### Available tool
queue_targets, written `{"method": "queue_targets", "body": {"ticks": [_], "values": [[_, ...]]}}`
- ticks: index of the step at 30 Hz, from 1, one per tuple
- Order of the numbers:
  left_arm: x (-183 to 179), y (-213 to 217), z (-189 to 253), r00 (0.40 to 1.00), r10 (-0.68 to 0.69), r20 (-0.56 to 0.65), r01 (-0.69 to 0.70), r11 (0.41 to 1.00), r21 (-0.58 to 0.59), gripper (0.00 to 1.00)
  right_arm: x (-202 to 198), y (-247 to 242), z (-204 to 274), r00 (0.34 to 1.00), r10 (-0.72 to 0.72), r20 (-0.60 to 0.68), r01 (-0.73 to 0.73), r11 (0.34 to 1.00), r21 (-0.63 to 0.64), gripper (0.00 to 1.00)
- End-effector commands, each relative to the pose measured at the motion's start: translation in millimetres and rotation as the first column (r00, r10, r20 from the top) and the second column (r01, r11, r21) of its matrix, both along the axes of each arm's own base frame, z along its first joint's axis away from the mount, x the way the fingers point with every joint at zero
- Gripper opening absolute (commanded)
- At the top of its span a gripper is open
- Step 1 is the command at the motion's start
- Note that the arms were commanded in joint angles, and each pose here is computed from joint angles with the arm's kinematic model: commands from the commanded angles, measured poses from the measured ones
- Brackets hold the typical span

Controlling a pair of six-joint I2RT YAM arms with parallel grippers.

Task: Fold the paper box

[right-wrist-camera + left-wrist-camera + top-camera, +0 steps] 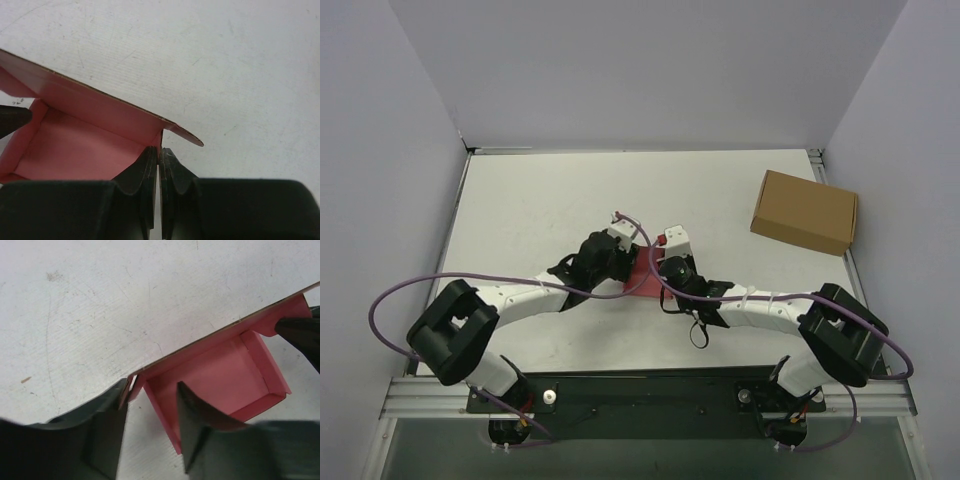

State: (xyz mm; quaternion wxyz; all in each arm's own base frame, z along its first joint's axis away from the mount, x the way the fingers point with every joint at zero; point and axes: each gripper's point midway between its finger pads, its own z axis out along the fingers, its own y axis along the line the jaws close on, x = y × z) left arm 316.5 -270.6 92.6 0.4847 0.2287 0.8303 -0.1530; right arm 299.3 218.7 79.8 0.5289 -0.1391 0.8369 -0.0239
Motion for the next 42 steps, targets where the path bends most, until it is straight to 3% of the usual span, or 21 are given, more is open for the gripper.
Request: {"method": "queue_targets", "body": {"ticks": [1, 6, 14, 20, 24, 35, 42], "values": [[5, 1, 38, 0.995, -0.067, 0.079, 0.076, 0.991, -0.112, 0.64, 6, 18, 12, 0.996, 0.087, 0.016, -0.088, 0.995, 0.045, 0.0], [4, 26, 46, 0.995, -0.064, 0.081, 0.077, 0.983, -0.165, 0.74, 2, 24, 14, 0.981, 0.194, -0.027, -0.192, 0.979, 0.062, 0.0], [8, 44, 49, 0.985, -0.156, 0.072, 0.17, 0.942, -0.288, 0.78, 0, 14, 9, 0.96, 0.265, -0.089, -0.257, 0.962, 0.093, 0.0], [14, 31, 39, 0.968, -0.238, 0.076, 0.25, 0.923, -0.292, 0.75, -3, 12, 9, 0.938, 0.325, -0.118, -0.31, 0.942, 0.124, 0.0], [24, 24, 37, 0.961, -0.263, 0.091, 0.278, 0.919, -0.278, 0.63, -2, 12, 8, 0.929, 0.345, -0.138, -0.328, 0.935, 0.133, 0.0], [68, 25, 33, 0.963, -0.246, 0.114, 0.268, 0.923, -0.276, 0.7, -8, 14, -2, 0.894, 0.398, -0.204, -0.37, 0.915, 0.162, 0.0], [63, 16, 29, 0.949, -0.298, 0.104, 0.316, 0.897, -0.308, 0.61, -5, 11, 0, 0.896, 0.391, -0.208, -0.364, 0.918, 0.158, 0.0]]}}
